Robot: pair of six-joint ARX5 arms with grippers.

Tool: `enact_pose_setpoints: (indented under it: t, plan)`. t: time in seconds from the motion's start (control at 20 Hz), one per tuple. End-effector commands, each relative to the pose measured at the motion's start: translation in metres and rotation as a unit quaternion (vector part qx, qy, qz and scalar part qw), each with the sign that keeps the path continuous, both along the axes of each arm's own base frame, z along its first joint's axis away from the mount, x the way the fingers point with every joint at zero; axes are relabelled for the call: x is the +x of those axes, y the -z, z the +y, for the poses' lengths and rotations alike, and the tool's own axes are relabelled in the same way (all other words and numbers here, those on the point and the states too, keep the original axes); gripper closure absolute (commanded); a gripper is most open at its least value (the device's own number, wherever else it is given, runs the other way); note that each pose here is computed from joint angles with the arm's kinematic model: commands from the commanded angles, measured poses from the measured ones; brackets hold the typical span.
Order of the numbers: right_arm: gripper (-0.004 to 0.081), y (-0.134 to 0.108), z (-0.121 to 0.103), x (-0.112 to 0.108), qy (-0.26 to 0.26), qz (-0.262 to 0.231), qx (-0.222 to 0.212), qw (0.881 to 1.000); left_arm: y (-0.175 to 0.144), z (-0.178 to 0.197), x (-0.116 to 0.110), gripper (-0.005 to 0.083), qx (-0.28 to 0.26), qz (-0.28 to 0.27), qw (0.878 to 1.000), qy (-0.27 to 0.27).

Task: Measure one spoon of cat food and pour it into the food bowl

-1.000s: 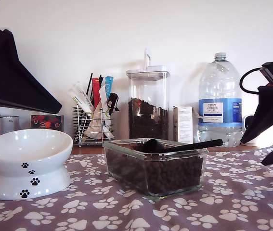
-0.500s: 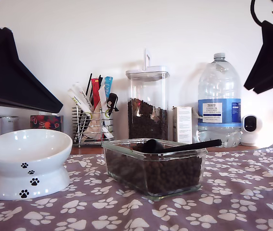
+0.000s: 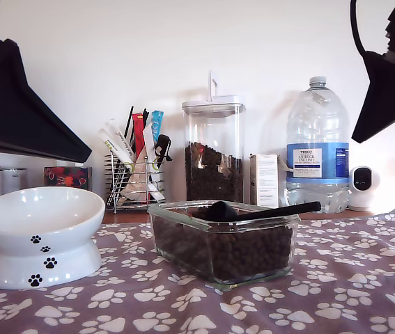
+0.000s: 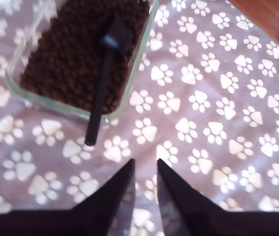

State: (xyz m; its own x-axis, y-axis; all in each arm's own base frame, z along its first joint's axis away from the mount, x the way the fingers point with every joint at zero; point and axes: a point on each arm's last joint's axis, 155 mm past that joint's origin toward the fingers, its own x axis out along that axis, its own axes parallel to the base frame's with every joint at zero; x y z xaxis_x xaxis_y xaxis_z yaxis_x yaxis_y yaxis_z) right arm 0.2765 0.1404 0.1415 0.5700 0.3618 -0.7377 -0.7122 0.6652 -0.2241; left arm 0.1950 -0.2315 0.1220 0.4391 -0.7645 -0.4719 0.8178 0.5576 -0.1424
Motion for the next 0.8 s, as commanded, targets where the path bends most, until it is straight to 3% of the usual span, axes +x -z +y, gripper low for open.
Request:
enact_pose_setpoints:
  t: [0.0, 0.2, 0.45, 0.6, 0.75]
  plan:
    - [0.0781, -0.013, 0.009, -0.001, -0.003, -0.009, 0.035, 0.999, 0.005, 0.001, -0.002, 0.0793, 0.002, 0.0, 1.0, 0.002]
    - [0.0781, -0.035, 0.013, 0.014, 0.037, -0.078, 0.111, 0.99, 0.005, 0.001, -0.002, 0.0793, 0.002, 0.0, 1.0, 0.002]
    - [0.0781, -0.046, -0.001, 0.007, 0.093, -0.168, 0.199, 0.961, -0.009, -0.004, 0.004, 0.0793, -0.015, -0.028, 0.999, 0.005]
    - [0.0781, -0.032, -0.012, -0.002, 0.122, -0.185, 0.217, 0.951, -0.022, -0.008, 0.008, 0.0793, -0.03, -0.059, 0.998, 0.009]
    - [0.0781, -0.024, -0.007, -0.006, 0.112, -0.181, 0.213, 0.953, -0.029, -0.011, 0.012, 0.0793, -0.041, -0.072, 0.996, 0.009]
